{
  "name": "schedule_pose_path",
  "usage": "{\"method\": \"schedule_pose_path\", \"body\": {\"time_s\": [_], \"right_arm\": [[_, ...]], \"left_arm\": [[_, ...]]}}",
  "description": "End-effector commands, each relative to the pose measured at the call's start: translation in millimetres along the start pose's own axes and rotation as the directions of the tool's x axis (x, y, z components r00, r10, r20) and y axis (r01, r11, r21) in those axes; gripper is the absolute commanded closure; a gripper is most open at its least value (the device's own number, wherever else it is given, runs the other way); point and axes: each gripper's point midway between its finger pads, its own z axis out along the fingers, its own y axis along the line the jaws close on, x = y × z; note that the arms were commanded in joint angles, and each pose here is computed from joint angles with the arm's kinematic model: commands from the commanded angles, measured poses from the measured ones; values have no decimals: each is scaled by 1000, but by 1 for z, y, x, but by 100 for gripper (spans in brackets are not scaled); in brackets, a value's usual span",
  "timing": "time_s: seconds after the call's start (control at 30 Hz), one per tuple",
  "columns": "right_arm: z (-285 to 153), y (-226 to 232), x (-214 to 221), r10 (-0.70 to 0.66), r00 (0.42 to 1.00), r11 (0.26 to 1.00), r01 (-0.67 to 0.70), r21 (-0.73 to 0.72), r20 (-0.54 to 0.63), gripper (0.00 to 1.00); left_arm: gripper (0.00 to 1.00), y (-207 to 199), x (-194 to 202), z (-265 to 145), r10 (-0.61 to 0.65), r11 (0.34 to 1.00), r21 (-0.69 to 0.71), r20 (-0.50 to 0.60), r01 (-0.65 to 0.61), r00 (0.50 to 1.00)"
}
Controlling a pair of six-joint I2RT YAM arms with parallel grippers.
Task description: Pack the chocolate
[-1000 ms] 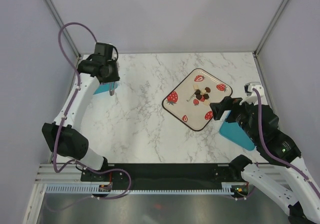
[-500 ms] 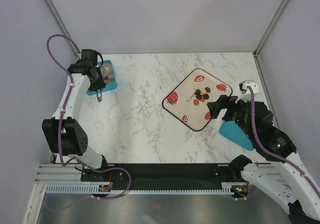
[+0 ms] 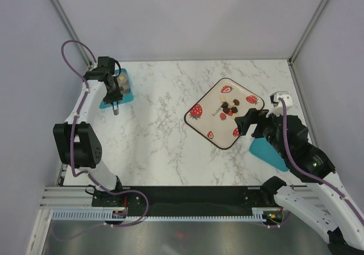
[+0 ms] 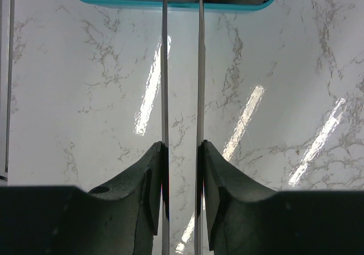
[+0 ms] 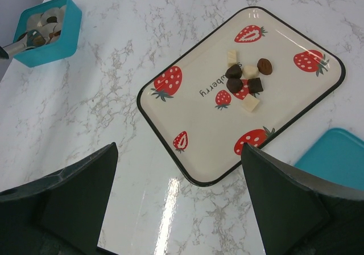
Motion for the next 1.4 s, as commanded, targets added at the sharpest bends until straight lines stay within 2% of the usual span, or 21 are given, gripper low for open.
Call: {"method": "schedule_pose_path", "body": {"time_s": [0.0,0.93,1.17,1.33,1.37], "right_arm": [[4,2,-7,-3,1000,1000,3,-2,28,2],[3,3,-7,7,999,1000,-7,-7,36,2],[0,5,-10,15,999,1000,-14,-20,42,2],[0,6,-8,20,999,999,-19,-26,36,2],[0,6,-9,22,999,999,-21,-27,37,2]], "left_arm": [[63,-1,-28,-5,-23,1000,-12,82,24,996],[53,8,-31,-13,-11,999,-48,99,16,995],[53,-9,-46,-58,-4,995,95,184,-14,983],[53,-57,-41,-104,72,973,193,278,-129,958],[53,-81,-31,-114,109,955,235,288,-181,951]]}}
